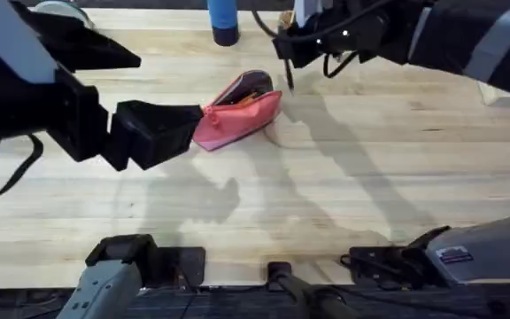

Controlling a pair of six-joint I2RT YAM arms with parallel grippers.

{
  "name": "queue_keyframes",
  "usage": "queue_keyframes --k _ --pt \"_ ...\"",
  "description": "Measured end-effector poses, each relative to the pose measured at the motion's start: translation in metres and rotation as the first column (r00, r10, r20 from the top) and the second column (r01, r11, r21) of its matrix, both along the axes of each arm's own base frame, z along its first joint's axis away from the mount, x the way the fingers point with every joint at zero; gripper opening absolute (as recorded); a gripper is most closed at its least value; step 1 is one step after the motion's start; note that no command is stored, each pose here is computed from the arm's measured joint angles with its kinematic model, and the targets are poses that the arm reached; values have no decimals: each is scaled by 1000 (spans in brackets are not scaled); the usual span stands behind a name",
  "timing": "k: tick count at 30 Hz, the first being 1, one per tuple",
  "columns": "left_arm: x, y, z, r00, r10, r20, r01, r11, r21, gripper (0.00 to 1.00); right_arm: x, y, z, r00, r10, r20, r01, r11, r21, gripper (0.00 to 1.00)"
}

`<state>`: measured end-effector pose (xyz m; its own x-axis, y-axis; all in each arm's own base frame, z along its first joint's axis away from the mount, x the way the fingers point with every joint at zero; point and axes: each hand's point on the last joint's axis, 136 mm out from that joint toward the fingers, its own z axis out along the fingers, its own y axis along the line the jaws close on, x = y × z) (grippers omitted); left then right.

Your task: Unzip the bag, pick up the pens from the table one at a time and place them inside, then zip the bag closed.

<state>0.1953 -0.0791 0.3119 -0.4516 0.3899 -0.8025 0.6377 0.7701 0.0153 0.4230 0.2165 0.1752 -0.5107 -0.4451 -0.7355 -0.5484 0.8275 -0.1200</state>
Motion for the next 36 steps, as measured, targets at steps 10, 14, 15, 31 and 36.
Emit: queue_keyframes --k 10,14,15,31,36 --pt "0 0 0 1000 0 0 0 1000 0 994 -22 46 12 901 420 105 -417 907 -55 29" --pt "0 0 0 1000 0 0 0 1000 0 993 -37 65 14 803 576 150 -560 817 -138 29" --pt "0 0 0 1000 0 0 0 1000 0 993 -41 70 14 776 610 160 -589 792 -161 29" --pt "0 0 0 1000 0 0 0 1000 0 993 -104 92 -18 378 925 37 -816 352 -458 29" --pt "0 0 0 1000 0 0 0 1000 0 993 -105 91 -19 297 955 26 -808 266 -525 30"
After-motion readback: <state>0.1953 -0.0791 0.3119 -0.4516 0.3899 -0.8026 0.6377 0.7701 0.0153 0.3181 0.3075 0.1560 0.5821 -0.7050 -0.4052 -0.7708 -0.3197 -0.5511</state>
